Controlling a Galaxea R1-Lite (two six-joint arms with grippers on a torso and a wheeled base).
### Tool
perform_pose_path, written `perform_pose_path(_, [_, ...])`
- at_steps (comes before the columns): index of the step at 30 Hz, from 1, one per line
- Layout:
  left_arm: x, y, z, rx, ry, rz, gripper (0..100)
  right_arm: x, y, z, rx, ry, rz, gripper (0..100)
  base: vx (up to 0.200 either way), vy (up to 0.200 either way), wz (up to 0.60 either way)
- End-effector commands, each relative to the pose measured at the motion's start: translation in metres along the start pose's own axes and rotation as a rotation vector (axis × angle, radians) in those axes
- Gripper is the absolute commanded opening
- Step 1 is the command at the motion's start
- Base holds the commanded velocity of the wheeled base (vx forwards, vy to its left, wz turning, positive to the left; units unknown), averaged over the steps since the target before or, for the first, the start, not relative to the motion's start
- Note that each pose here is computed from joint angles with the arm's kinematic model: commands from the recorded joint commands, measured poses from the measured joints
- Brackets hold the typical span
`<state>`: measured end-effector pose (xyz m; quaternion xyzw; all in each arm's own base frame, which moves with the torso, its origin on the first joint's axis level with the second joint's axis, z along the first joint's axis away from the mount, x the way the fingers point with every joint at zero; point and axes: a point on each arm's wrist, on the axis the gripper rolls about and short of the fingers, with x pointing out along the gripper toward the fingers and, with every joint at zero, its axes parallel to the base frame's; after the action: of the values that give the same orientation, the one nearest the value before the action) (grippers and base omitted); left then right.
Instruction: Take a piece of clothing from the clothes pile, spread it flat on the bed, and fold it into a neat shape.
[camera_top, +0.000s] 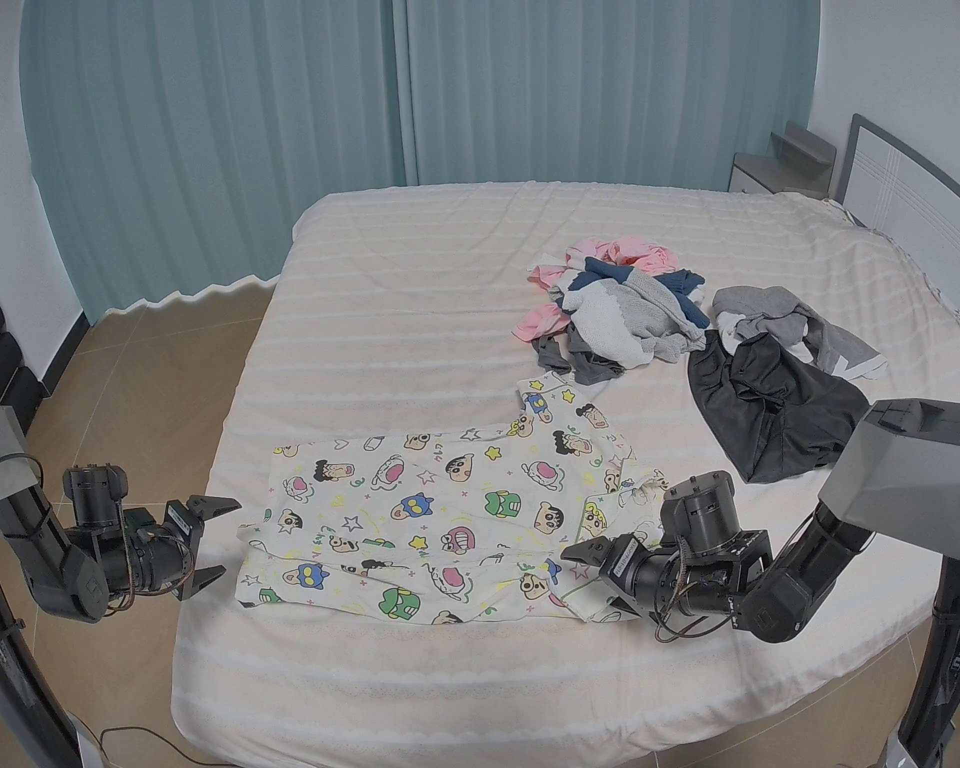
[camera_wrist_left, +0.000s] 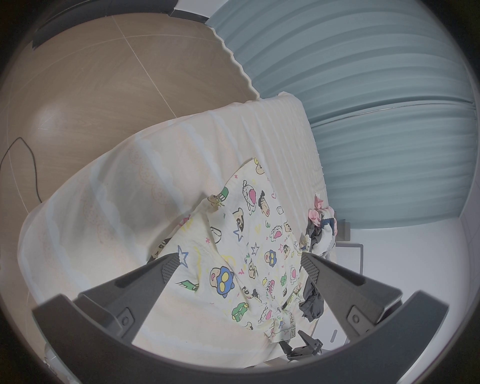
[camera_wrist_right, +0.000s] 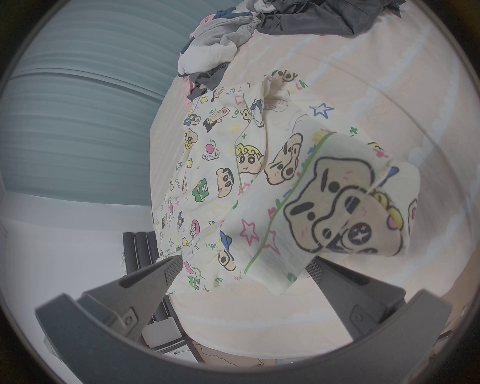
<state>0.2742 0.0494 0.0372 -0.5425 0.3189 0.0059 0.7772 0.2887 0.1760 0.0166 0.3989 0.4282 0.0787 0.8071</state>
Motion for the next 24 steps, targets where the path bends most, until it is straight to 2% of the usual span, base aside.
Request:
perform_pose_path(1, [0.0007, 0.001, 0.0, -0.002, 0.002, 0.002, 100, 0.005, -0.0016, -0.0019, -0.001, 0.008, -0.007, 100, 0.0, 0.0, 0.0])
perform_pose_path(8, [0.0008, 0.0007, 0.0004, -0.002, 0.0, 0.002, 100, 0.0104, 0.0012, -0.0003, -0.001, -0.007, -0.003, 100, 0.0, 0.0, 0.0])
perform_pose_path(9, [0.0008, 0.0007, 0.0004, -0.002, 0.0, 0.002, 100, 0.0115, 0.0, -0.0006, -0.001, -0.011, -0.01, 0, 0.0, 0.0, 0.0])
perform_pose_path(24, [0.0016, 0.0009, 0.0009, -0.002, -0.002, 0.003, 100, 0.0041, 0.0024, 0.0001, -0.005, -0.039, -0.016, 0, 0.0, 0.0, 0.0])
